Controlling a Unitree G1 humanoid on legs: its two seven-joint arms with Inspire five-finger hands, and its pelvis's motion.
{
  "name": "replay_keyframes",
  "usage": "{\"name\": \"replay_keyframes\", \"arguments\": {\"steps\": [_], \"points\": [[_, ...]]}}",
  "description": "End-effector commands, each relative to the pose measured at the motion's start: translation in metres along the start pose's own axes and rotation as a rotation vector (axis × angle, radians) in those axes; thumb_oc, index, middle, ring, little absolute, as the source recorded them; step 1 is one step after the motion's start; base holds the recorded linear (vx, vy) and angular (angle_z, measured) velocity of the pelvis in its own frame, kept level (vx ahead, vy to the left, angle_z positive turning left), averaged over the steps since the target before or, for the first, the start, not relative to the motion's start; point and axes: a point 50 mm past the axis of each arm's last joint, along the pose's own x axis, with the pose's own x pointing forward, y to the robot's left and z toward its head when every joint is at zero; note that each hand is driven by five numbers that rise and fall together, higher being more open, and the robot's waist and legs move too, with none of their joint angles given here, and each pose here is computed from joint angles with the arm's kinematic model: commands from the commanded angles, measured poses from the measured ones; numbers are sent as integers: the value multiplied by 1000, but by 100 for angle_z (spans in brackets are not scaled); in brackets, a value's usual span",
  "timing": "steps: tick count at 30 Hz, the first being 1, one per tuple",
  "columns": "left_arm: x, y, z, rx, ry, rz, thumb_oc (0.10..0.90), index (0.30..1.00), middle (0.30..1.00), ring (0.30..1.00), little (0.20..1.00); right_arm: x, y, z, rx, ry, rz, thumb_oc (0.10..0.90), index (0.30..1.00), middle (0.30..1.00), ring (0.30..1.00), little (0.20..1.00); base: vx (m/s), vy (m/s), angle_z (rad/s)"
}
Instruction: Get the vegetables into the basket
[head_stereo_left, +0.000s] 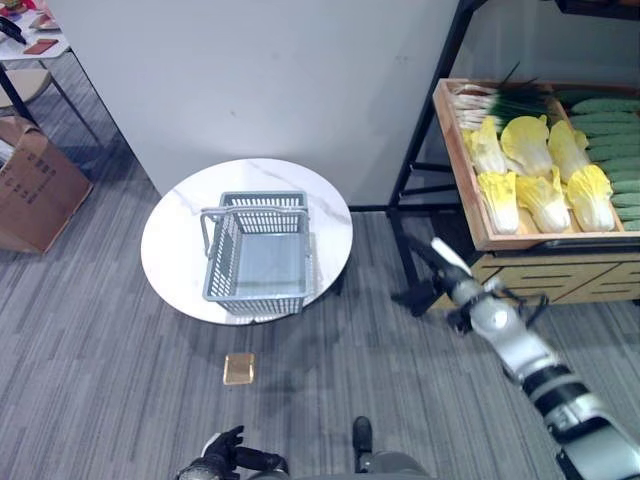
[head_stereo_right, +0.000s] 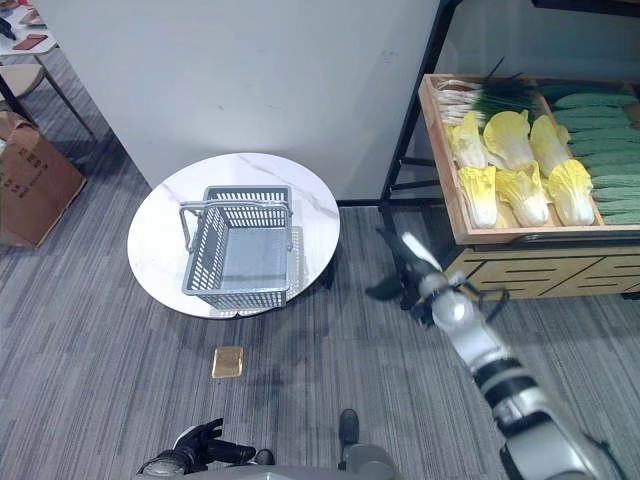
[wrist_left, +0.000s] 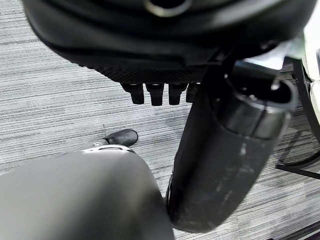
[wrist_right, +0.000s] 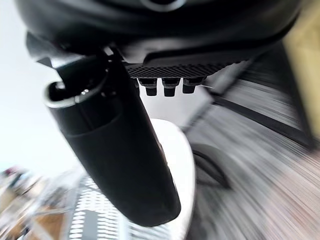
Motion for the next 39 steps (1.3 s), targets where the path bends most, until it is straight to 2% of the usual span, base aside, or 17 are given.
{"name": "replay_keyframes", "arguments": {"steps": [1, 4, 6, 9, 14, 18, 22, 24, 26, 31, 34, 39], "points": [[1, -1, -7, 24, 50, 4, 900, 1000, 1000, 1000, 1000, 26, -35, 78, -79, -275, -100, 900, 1000, 1000, 1000, 1000, 0, -22, 12], [1, 2, -5, 7, 55, 26, 900, 1000, 1000, 1000, 1000, 41, -50, 123, -170, -360, -138, 900, 1000, 1000, 1000, 1000, -5, -37, 14], [2, 5, -3, 0, 51, 39, 900, 1000, 1000, 1000, 1000, 46, -56, 136, -220, -371, -149, 900, 1000, 1000, 1000, 1000, -10, -30, 19], [2, 15, 6, -27, 29, 79, 900, 1000, 1000, 1000, 1000, 67, -54, 159, -175, -344, -150, 900, 1000, 1000, 1000, 1000, -5, -35, 24], [3, 24, 14, -55, 7, 113, 900, 1000, 1000, 1000, 1000, 80, -42, 183, -204, -336, -124, 900, 1000, 1000, 1000, 1000, 13, -6, 26], [3, 32, 22, -62, -15, 137, 900, 1000, 1000, 1000, 1000, 90, -54, 187, -271, -245, -157, 900, 1000, 1000, 1000, 1000, 42, 17, 35], [2, 34, 23, -57, -17, 138, 900, 1000, 1000, 1000, 1000, 91, -66, 189, -343, -212, -184, 900, 1000, 1000, 1000, 1000, 42, 28, 29], [2, 38, 23, -52, -14, 143, 900, 1000, 1000, 1000, 1000, 88, -89, 188, -432, -168, -235, 900, 1000, 1000, 1000, 1000, 60, 36, 15], [2, 38, 21, -53, -8, 144, 900, 1000, 1000, 1000, 1000, 86, -97, 188, -467, -154, -253, 900, 1000, 1000, 1000, 1000, 58, 34, 16], [2, 37, 18, -68, 5, 149, 900, 1000, 1000, 1000, 1000, 86, -94, 196, -467, -171, -247, 900, 1000, 1000, 1000, 1000, 59, 29, 2], [1, 40, 19, -84, 9, 164, 900, 1000, 1000, 1000, 1000, 84, -79, 231, -503, -286, -230, 900, 1000, 1000, 1000, 1000, 62, 30, -8], [2, 46, 31, -82, -23, 180, 900, 1000, 1000, 1000, 1000, 80, -91, 243, -487, -314, -278, 900, 1000, 1000, 1000, 1000, 11, 9, -11]]}}
